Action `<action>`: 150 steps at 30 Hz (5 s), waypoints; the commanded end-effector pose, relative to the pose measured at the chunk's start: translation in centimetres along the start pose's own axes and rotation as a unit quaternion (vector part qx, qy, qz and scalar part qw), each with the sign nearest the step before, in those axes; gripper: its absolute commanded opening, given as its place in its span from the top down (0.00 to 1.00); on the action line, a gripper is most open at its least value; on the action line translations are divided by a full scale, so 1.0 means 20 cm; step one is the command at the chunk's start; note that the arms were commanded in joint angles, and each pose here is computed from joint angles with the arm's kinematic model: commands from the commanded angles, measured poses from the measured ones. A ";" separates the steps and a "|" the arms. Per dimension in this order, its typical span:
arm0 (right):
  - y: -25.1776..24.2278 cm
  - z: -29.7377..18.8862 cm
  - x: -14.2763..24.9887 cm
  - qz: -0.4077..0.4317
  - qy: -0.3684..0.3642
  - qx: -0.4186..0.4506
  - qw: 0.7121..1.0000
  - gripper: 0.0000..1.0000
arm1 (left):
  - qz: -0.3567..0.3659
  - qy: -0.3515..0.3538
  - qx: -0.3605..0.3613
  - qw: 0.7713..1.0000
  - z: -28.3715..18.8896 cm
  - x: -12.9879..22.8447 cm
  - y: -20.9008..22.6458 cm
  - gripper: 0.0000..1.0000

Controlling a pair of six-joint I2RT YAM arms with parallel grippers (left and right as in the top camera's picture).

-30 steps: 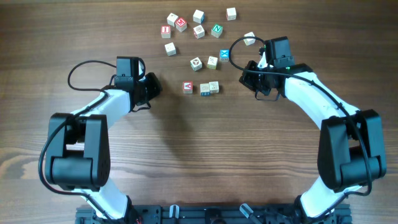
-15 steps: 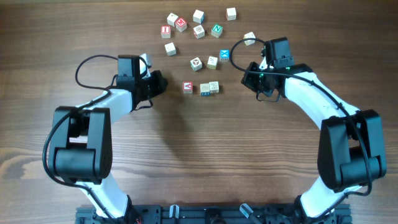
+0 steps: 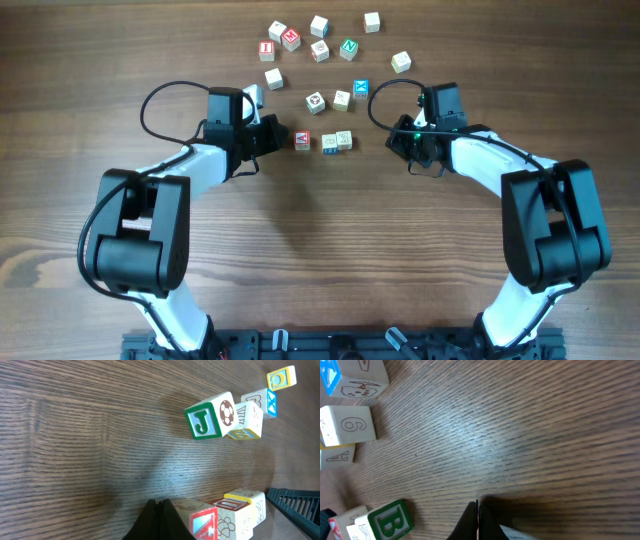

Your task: Form a horizontal line

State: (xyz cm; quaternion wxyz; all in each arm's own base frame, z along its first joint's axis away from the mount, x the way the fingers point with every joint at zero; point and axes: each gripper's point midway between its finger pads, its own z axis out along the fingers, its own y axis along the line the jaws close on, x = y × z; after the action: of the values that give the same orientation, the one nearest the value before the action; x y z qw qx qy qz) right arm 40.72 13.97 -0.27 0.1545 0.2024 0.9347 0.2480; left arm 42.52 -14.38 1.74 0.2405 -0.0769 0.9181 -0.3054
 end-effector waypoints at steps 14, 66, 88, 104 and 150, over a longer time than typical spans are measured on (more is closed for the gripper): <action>0.09 0.12 0.17 -0.034 0.019 -0.004 0.999 0.95 | -0.009 0.041 -0.009 0.999 0.11 0.13 0.11 0.96; 0.23 0.18 0.25 -0.078 0.033 -0.054 0.995 0.95 | 0.021 0.056 0.035 0.998 0.15 0.19 -0.05 0.96; 0.23 -0.05 0.33 -0.078 0.045 0.001 0.996 0.96 | 0.019 0.059 0.033 0.998 0.15 0.20 -0.05 0.96; 0.35 0.00 0.51 -0.108 0.066 -0.006 0.992 0.96 | -0.001 0.063 -0.055 0.997 0.14 0.24 0.12 0.96; 0.39 0.19 0.48 -0.148 0.031 -0.030 0.988 0.96 | -0.027 0.114 -0.204 0.972 0.04 0.41 0.39 0.00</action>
State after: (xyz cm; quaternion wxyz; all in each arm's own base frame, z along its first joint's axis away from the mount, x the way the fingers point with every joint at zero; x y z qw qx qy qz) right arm 36.44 26.14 -0.03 0.1670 0.0587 0.9470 0.2679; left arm 41.04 -14.61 1.07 0.2026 -0.0752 0.9521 -0.2164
